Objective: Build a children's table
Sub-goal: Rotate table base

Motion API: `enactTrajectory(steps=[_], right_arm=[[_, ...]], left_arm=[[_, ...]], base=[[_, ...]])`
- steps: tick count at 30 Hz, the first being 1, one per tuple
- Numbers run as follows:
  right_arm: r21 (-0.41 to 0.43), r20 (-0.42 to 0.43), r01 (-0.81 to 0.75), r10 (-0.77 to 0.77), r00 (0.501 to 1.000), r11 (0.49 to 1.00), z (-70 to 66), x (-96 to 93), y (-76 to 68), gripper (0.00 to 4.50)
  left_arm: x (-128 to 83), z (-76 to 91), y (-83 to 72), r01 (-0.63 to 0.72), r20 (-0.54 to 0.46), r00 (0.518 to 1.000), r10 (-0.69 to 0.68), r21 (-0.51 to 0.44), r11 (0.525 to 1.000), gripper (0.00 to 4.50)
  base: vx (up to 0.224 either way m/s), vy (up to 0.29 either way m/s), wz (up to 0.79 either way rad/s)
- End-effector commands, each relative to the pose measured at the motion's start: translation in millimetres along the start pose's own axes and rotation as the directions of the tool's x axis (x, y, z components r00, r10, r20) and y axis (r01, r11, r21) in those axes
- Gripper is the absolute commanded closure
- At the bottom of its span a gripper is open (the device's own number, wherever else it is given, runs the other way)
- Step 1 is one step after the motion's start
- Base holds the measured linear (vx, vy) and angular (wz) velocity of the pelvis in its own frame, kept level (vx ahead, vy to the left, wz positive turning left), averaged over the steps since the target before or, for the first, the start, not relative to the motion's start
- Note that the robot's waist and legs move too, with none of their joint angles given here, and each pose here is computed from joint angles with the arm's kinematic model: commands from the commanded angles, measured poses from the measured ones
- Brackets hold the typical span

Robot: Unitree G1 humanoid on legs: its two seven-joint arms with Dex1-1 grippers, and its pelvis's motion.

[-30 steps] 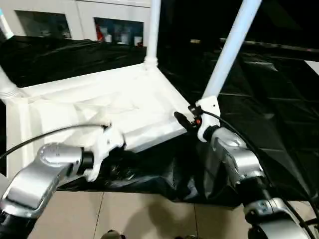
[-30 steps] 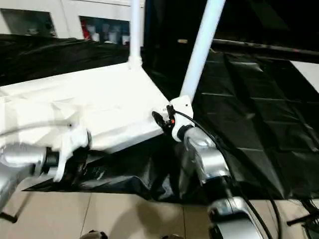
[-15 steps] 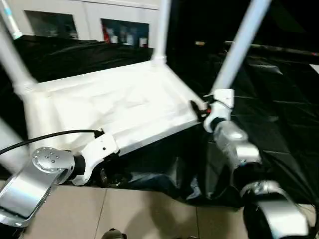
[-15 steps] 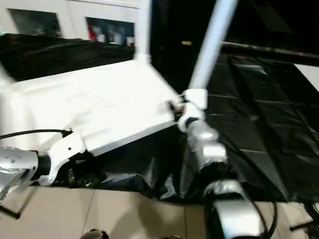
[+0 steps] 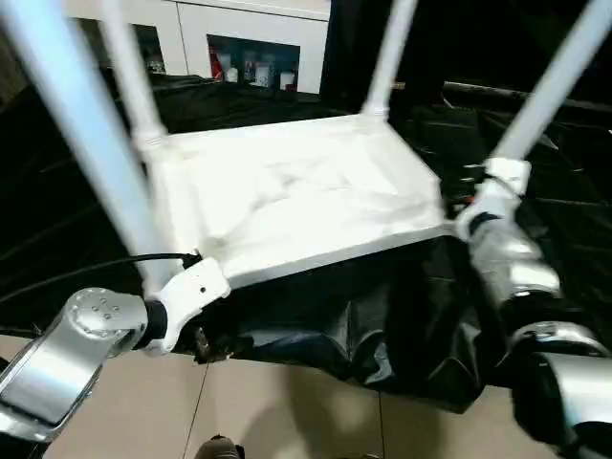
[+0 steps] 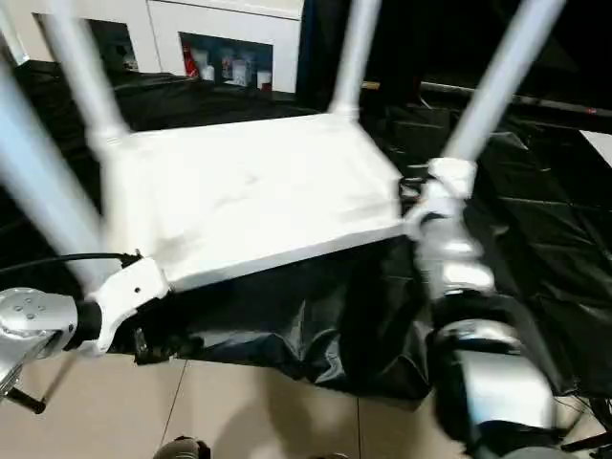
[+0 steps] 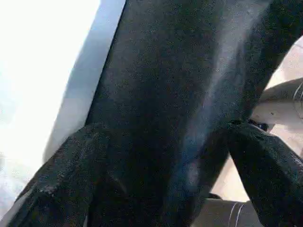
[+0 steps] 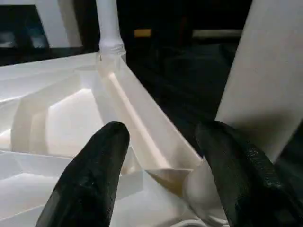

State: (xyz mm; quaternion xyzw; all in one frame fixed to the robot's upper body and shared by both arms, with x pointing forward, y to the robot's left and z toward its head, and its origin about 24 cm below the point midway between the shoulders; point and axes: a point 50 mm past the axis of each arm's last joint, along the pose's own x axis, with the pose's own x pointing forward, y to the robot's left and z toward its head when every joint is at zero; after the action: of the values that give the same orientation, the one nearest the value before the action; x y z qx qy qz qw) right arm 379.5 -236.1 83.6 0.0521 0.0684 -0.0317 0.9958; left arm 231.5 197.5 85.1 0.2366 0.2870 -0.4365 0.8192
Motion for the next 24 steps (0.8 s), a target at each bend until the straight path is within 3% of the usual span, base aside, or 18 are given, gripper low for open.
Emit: enactTrajectory(steps=[1,4,6,12,18,19,21,23,24], right_arm=[[-0.028,0.03,-0.052,0.053,0.998,0.998,8.1,-0.3,-2.7,1.68],[-0.053,0.022,-0.111,0.112,0.993,0.992,3.5,-2.1,2.4,1.68],[-0.078,0.027,-0.189,0.192,0.981,0.979,-3.5,-6.9,10.1,1.68],[-0.105,0.057,-0.359,0.366,0.929,0.927,-14.0,-30.4,24.8,1.68],[-0.108,0.042,-0.474,0.481,0.876,0.874,-26.6,-57.5,31.8,1.68],[-0.09,0.026,-0.486,0.489,0.872,0.87,-33.7,-66.8,30.2,1.68],[-0.074,0.007,-0.472,0.474,0.88,0.878,-41.1,-73.0,26.7,1.68],[-0.063,0.0,-0.467,0.467,0.884,0.882,-44.0,-74.8,25.8,1.51],[-0.038,-0.011,-0.461,0.461,0.887,0.887,-48.2,-77.7,25.7,1.35]], left_arm=[[-13,5.6,-8.0,0.041,0.062,0.997,-0.041,0.002,0.999,0.07],[-22,4.8,-14.1,0.065,0.092,0.994,-0.062,-0.027,0.998,0.07],[-38,0.1,-20.6,0.079,0.123,0.99,-0.071,-0.057,0.995,0.07],[-77,-20.4,-14.5,-0.088,0.219,0.97,0.11,-0.106,0.99,0.07],[-87,-34.8,-20.8,-0.183,0.229,0.948,0.222,-0.181,0.966,0.07],[-91,-40.6,-13.4,-0.29,0.236,0.911,0.339,-0.219,0.932,0.07],[-93,-46.1,-3.7,-0.395,0.226,0.868,0.443,-0.227,0.89,0.07],[-93,-45.0,-0.5,-0.414,0.241,0.852,0.464,-0.231,0.88,0.02],[-89,-38.8,6.2,-0.435,0.299,0.81,0.505,-0.273,0.858,0.0]], base=[[0.0,0.0,0.0],[0.0,0.0,0.0],[0.0,0.0,0.0],[0.0,0.0,0.0],[0.0,0.0,0.0],[0.0,0.0,0.0],[0.0,0.0,0.0],[0.0,0.0,0.0],[0.0,0.0,0.0]])
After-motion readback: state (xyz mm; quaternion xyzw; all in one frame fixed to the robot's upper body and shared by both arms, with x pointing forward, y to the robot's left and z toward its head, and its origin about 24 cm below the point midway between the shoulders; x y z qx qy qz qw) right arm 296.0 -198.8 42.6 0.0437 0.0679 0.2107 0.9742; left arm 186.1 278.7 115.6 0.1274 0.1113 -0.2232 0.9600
